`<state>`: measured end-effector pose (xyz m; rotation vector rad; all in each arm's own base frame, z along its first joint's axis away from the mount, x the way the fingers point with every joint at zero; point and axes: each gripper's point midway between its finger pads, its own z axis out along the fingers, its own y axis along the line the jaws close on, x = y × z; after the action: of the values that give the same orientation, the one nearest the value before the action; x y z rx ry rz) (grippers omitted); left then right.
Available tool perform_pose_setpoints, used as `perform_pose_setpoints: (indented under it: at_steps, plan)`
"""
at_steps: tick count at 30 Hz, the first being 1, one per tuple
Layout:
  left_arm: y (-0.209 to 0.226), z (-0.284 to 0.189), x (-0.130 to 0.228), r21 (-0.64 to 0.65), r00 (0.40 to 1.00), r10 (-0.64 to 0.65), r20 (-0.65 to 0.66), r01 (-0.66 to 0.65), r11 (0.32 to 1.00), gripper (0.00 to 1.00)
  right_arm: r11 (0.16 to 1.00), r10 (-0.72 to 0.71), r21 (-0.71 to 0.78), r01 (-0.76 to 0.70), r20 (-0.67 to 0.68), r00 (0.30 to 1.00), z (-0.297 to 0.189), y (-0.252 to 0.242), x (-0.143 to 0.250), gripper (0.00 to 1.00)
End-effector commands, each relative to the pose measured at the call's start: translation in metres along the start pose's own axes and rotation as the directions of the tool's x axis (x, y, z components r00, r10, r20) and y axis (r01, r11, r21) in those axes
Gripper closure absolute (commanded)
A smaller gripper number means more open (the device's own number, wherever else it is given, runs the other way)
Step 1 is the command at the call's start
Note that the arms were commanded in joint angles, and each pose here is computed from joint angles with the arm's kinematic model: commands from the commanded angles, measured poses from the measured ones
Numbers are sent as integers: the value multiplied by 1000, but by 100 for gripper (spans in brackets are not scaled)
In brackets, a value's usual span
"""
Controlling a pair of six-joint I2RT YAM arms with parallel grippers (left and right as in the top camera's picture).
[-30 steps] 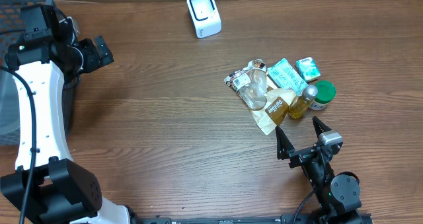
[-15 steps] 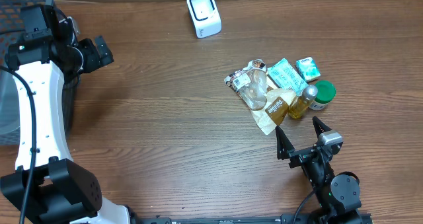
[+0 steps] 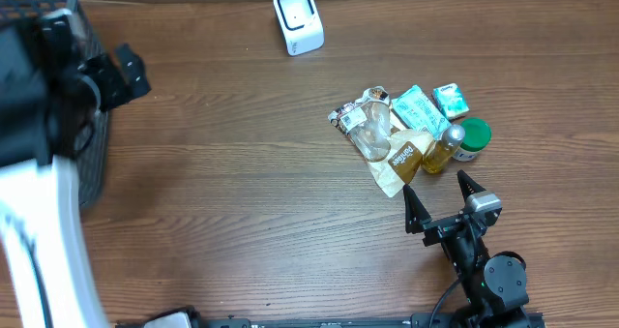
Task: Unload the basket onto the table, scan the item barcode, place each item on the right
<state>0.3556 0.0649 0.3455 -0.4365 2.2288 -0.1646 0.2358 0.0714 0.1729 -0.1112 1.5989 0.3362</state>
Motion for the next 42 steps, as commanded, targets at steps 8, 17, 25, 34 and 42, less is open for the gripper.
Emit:
perform_pose_setpoints:
  at_steps: [8,17,25,34,42]
  plan:
    - [-26,-122,-9,59,957,40,288,-59,997,0,1000,-7,-3,7,1,1000,0,0,2,0]
    - [-6,-102,68,42,982,29,187,-37,998,0,1000,-7,-3,7,0,1000,0,0,2,0]
    - [29,-44,194,1,999,-1,-43,1,1000,0,1000,-7,-3,7,1,1000,0,0,2,0]
    - [47,-4,294,4,972,13,-235,-12,1000,0,1000,-7,-3,7,1,1000,0,0,2,0]
    - [54,13,322,11,968,22,-250,-20,1000,0,1000,-7,-3,7,1,1000,0,0,2,0]
